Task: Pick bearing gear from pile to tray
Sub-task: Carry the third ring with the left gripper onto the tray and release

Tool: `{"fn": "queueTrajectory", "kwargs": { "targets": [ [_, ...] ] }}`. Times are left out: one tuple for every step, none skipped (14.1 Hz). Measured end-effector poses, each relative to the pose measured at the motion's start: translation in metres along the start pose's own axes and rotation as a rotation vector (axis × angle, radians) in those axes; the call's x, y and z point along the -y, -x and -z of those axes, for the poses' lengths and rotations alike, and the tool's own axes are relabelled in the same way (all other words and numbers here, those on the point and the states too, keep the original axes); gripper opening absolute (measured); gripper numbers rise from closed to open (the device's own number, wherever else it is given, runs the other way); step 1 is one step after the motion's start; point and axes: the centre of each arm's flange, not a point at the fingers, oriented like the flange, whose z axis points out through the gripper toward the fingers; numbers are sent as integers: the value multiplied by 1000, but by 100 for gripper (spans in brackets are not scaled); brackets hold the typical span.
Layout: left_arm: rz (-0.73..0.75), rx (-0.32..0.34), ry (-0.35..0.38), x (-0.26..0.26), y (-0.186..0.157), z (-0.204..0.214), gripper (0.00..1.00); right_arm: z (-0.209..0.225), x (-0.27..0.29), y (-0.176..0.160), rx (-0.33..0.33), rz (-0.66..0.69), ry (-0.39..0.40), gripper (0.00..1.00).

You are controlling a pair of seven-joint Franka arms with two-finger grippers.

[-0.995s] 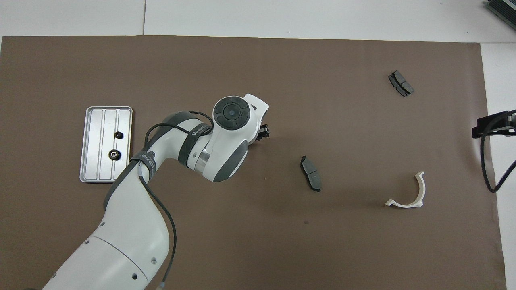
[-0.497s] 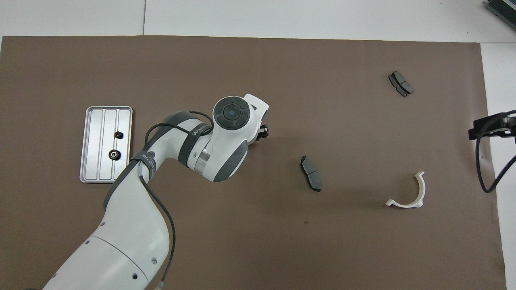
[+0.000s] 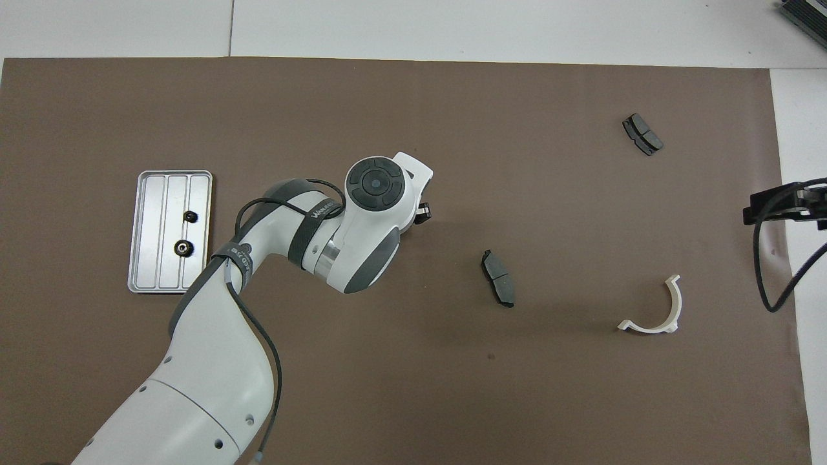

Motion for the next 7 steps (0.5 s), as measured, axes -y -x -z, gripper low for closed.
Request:
{"fn": "queueTrajectory", "kwargs": {
  "targets": [
    [-2,-1,-1,0,0,0,35,4,8,0,-8,3,0,100],
    [-2,-1,-1,0,0,0,35,6,14,0,-12,6,0,100],
    [-2,-1,-2,0,0,0,35,7,17,1,-14,6,0,100],
    [-2,-1,-3,0,0,0,35,7,16,1,-13,4,0,100],
    [-2,0,-8,1,-1,0,35,7,15,1,-13,2,0,100],
    [1,1,-17,4,-4,2,35,6,15,1,-11,1,0,100],
    [10,-2,-26,8,-11,7,35,6,14,2,-4,-4,0,100]
  ]
}}
